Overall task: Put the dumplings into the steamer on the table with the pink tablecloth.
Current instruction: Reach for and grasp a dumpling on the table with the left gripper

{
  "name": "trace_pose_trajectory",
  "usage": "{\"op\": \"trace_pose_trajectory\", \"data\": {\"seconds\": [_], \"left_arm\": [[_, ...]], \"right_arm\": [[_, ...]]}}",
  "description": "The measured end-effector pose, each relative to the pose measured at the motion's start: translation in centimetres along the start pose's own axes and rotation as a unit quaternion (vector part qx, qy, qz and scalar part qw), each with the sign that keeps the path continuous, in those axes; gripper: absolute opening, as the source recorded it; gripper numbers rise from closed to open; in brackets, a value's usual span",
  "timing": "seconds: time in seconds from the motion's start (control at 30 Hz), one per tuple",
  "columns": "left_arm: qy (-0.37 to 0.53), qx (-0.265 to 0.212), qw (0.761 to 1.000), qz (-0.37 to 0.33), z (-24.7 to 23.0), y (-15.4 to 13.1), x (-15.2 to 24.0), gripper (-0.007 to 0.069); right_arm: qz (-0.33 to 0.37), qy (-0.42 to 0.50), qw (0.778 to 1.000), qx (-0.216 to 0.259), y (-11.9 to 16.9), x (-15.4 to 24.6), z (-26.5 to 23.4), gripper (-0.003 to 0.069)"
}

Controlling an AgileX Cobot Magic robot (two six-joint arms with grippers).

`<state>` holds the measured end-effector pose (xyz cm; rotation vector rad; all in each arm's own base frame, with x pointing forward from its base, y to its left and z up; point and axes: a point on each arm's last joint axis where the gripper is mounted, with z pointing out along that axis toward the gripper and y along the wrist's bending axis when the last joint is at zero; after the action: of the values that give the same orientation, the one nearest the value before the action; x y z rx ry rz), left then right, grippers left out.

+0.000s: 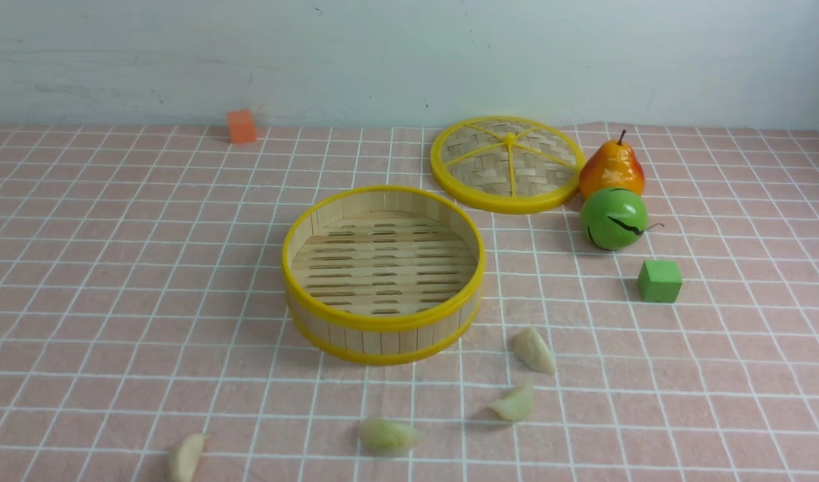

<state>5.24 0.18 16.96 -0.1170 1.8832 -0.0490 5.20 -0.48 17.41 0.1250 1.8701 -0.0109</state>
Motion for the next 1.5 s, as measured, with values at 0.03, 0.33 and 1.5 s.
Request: {"op": "trace_pose_trajectory", "data": {"seconds": [0.03, 0.33, 1.5], "left_arm": [[0.0, 0.0, 1.0, 0.0, 0.0, 0.0, 0.0, 0.0237], [0.0, 0.0, 1.0, 0.0, 0.0, 0.0, 0.0, 0.0237], [0.0, 0.0, 1.0, -0.001, 0.0, -0.01, 0.0, 0.0237]], "right_arm": [[0.0, 0.0, 1.0, 0.0, 0.0, 0.0, 0.0, 0.0239], [0.0, 0.0, 1.0, 0.0, 0.0, 0.0, 0.0, 0.0239], [-0.033, 0.0, 0.999, 0.014, -0.25, -0.01, 0.0, 0.0239]]}}
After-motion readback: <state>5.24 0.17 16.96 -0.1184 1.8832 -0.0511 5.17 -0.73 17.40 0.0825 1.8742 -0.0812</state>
